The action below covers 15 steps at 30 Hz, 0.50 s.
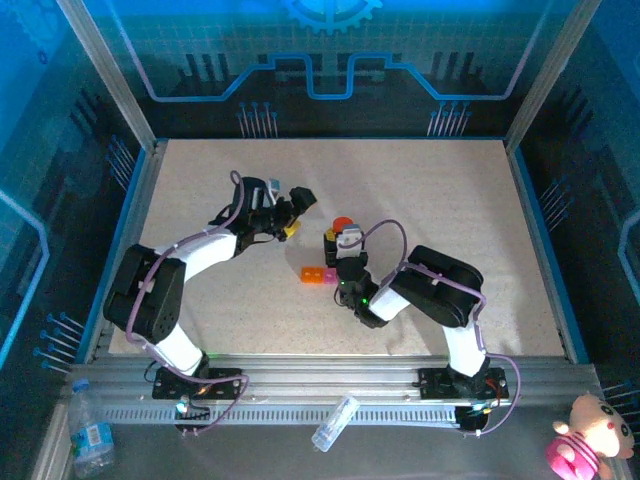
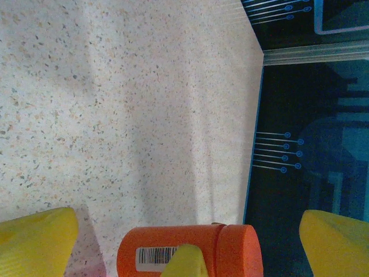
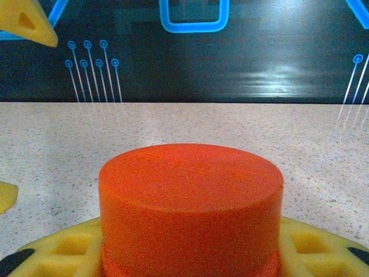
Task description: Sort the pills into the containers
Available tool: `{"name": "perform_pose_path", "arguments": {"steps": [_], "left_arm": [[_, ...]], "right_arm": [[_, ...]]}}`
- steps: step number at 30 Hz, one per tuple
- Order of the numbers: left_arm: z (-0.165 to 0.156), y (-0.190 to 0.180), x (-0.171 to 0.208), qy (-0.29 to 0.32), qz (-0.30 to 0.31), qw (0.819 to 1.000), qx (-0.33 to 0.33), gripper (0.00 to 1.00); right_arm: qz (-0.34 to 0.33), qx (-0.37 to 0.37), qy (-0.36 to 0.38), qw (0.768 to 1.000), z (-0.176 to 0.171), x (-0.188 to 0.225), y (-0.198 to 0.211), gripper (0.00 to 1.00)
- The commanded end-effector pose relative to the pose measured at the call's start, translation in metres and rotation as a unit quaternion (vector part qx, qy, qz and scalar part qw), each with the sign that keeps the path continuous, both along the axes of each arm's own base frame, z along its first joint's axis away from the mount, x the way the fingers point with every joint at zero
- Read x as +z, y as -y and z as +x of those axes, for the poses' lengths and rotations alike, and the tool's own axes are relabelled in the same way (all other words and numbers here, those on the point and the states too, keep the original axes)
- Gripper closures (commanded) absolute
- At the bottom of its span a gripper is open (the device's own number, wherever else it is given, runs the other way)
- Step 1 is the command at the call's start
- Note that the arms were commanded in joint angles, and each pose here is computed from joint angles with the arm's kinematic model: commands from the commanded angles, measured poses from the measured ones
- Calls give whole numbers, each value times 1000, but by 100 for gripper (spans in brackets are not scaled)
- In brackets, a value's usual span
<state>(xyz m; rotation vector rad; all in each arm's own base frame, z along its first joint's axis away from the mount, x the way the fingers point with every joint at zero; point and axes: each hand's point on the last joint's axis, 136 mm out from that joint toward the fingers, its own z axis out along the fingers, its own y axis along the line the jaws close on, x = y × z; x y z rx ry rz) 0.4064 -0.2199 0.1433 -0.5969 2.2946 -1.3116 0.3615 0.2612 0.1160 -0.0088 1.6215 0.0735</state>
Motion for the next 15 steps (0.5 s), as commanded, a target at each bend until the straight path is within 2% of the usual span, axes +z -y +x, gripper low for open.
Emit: {"name": "perform_pose_path", "arguments": {"steps": [1, 15], "left_arm": [[3, 12, 14, 20, -10, 1000, -21, 1], [1, 14, 13, 19, -10, 999, -24, 1]], "right_arm": [[40, -25, 12, 999, -5, 0, 8, 64], [40, -41, -12, 998, -19, -36, 7, 55]]}}
